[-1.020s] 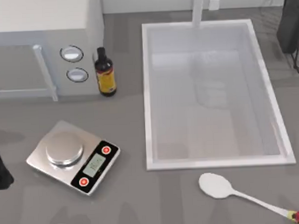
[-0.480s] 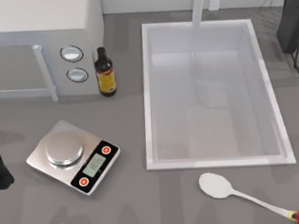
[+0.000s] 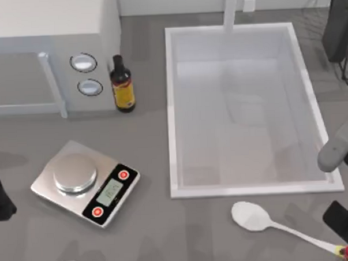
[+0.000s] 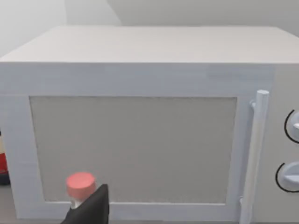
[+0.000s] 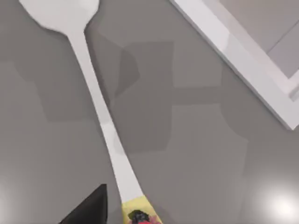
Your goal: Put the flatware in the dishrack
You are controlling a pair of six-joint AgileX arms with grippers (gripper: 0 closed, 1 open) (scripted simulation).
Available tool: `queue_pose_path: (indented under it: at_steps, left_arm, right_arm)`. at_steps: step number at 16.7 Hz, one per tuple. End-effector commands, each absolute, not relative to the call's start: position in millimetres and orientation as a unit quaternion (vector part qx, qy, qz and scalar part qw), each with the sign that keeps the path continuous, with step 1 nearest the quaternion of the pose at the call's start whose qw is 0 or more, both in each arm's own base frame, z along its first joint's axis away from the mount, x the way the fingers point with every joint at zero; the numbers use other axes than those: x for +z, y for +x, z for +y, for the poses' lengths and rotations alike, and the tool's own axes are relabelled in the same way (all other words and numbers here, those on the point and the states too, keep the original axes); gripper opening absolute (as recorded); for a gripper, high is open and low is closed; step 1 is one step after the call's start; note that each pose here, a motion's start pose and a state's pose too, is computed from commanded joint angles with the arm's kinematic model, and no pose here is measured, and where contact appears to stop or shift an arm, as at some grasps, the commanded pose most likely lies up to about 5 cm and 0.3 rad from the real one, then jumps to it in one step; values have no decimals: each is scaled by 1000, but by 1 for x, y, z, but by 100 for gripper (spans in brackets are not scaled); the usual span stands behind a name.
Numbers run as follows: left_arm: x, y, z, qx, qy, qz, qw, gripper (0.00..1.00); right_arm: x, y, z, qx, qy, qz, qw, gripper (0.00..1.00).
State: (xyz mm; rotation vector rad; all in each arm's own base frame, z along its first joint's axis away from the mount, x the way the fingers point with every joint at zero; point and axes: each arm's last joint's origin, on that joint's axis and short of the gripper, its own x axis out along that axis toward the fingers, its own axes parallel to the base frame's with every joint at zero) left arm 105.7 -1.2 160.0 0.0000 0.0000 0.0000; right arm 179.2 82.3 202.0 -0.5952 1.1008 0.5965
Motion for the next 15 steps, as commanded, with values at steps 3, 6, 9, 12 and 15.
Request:
queue_pose_path:
  at_steps: [3, 6, 9, 12, 15]
  left_arm:
    - [160, 106, -1, 0, 0, 0, 1000, 100]
    - [160, 106, -1, 0, 0, 0, 1000, 100]
    - [160, 106, -1, 0, 0, 0, 1000, 100]
    - [160, 106, -1, 0, 0, 0, 1000, 100]
    - [160, 106, -1, 0, 0, 0, 1000, 100]
  right_arm:
    - [199, 194, 109, 326, -327, 564, 685, 100]
    - [195, 204, 131, 358, -361, 594, 624, 100]
    - [193, 208, 139, 369, -373, 603, 601, 100]
    - [193, 208, 139, 369, -373, 603, 601, 100]
    - [189, 208, 138, 368, -372, 604, 601, 100]
